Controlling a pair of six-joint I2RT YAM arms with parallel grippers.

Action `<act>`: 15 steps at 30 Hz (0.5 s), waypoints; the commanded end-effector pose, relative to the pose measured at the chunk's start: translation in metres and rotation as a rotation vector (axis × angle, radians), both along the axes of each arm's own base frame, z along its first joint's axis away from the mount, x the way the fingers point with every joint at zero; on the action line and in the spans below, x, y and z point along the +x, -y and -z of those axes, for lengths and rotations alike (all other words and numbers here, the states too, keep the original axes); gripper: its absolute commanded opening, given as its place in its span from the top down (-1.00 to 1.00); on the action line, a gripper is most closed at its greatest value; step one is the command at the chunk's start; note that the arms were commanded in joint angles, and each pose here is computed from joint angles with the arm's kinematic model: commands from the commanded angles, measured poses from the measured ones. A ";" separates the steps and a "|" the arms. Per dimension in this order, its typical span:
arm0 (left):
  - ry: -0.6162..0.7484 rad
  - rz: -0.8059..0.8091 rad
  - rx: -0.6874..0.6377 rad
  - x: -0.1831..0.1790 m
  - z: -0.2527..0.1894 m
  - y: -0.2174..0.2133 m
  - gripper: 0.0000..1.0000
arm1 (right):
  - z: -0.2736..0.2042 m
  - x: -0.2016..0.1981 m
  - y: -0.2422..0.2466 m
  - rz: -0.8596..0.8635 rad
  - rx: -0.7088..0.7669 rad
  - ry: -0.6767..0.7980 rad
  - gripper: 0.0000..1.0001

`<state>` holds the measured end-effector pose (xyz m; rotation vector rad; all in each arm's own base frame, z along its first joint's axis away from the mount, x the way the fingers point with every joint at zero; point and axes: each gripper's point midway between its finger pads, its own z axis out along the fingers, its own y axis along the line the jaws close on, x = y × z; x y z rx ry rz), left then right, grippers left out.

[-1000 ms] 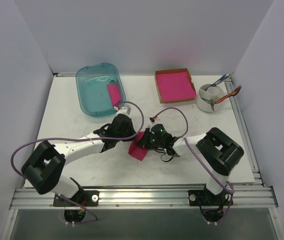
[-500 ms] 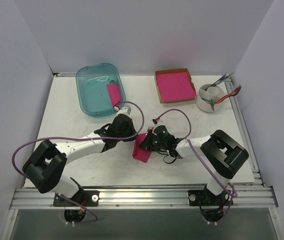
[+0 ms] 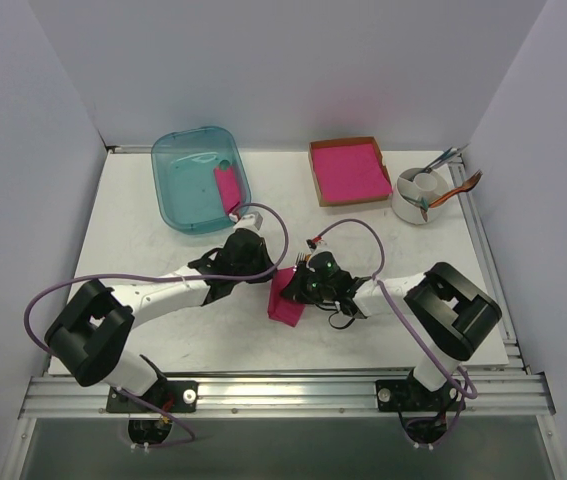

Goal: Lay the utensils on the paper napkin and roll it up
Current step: Roll the napkin at the center of the board.

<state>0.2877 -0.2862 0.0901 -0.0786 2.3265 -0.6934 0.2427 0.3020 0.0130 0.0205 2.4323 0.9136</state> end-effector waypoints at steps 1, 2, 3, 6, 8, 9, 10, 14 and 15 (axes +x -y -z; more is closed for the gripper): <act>0.050 0.033 -0.051 0.004 -0.009 0.011 0.95 | 0.006 0.005 0.005 0.017 -0.043 -0.007 0.97; 0.053 0.037 -0.048 0.003 -0.009 0.011 0.95 | 0.007 0.004 0.003 0.011 -0.044 -0.009 0.97; 0.050 0.038 -0.036 0.002 -0.006 0.010 0.95 | 0.006 0.004 0.002 0.006 -0.044 -0.010 0.98; 0.041 0.021 0.005 0.003 0.003 0.002 0.95 | 0.005 0.000 -0.004 -0.021 -0.054 -0.002 0.98; 0.038 0.004 0.020 0.007 0.009 -0.006 0.95 | 0.004 -0.001 -0.007 -0.032 -0.075 0.006 0.98; 0.040 0.000 0.023 0.009 0.010 -0.008 0.95 | 0.004 -0.003 -0.009 -0.040 -0.080 0.007 0.98; 0.046 0.000 0.031 0.012 0.010 -0.011 0.95 | 0.004 -0.003 -0.009 -0.040 -0.084 0.008 0.98; 0.062 -0.002 0.047 0.016 0.004 -0.012 0.95 | 0.000 -0.003 -0.011 -0.039 -0.085 0.014 0.97; 0.066 -0.005 0.045 0.017 0.002 -0.012 0.95 | -0.003 -0.001 -0.011 -0.037 -0.086 0.021 0.97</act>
